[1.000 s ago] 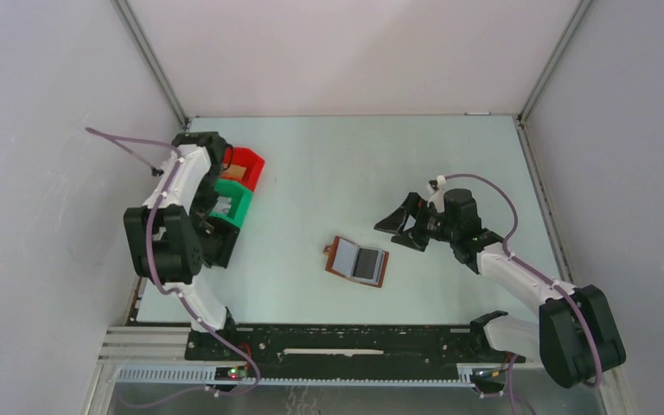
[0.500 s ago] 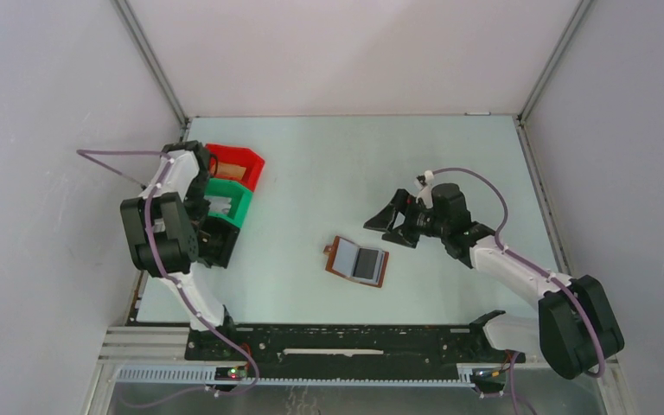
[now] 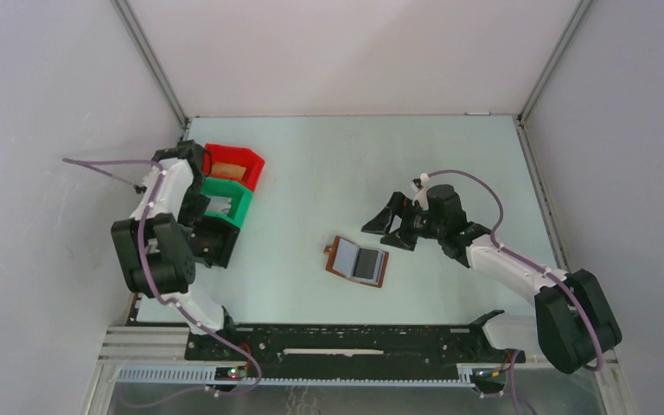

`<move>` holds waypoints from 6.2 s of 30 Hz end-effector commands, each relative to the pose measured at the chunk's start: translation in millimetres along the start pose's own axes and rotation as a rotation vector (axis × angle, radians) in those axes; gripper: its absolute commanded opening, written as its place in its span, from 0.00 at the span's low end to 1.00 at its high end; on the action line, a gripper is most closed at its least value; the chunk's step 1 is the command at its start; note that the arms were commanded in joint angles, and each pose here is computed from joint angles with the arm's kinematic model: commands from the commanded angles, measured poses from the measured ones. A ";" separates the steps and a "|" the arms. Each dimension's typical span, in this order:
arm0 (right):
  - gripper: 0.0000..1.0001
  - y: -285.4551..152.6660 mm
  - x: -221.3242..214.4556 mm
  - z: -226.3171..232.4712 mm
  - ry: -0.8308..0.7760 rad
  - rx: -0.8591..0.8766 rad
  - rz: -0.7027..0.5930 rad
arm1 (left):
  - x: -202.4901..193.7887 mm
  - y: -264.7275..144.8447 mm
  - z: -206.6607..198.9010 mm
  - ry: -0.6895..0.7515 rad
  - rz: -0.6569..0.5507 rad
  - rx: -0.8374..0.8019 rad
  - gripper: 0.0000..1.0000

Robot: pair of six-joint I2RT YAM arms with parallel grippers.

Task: Take the credit cards out of the card holder
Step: Place the credit card in the storage box, then remove the credit card from the card holder.

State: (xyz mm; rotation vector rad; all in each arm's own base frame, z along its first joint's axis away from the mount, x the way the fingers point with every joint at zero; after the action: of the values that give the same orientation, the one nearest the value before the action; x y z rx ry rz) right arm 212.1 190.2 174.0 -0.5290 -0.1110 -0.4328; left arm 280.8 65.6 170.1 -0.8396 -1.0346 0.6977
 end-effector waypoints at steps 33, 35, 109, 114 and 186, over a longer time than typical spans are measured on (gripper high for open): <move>0.95 17.1 -17.7 -13.6 -0.338 -0.323 -0.059 | -108.4 -179.8 26.8 0.806 -0.077 -1.452 0.89; 0.95 11.0 -11.7 -12.4 -0.359 -0.314 -0.061 | -106.6 -189.2 23.9 0.841 -0.099 -1.466 0.89; 0.23 29.7 -45.1 -37.9 0.066 -0.357 -0.082 | -307.8 -137.3 -16.2 1.158 0.512 -1.444 0.70; 0.22 34.3 -45.1 -47.8 0.084 -0.390 -0.071 | -316.2 -118.0 -20.0 1.174 0.518 -1.384 0.67; 0.24 40.0 -49.8 -79.3 0.116 -0.454 -0.037 | -313.7 -72.7 -33.6 0.955 0.568 -1.469 0.00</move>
State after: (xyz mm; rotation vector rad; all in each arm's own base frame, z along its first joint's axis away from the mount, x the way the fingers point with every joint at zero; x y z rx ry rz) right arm 192.2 210.0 93.0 -0.8673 0.0700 -0.5169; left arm 203.9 -243.0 72.0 -2.4548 -0.1972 -0.1716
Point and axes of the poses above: each gripper's point midway between its finger pads, its own y axis out along the fingers, its own z axis along the line the jaws close on, x = y × z, the point moved 8 cm from there along -y, back along the fingers, and after that the axes turned 5 degrees about y, right-handed, at the moved point
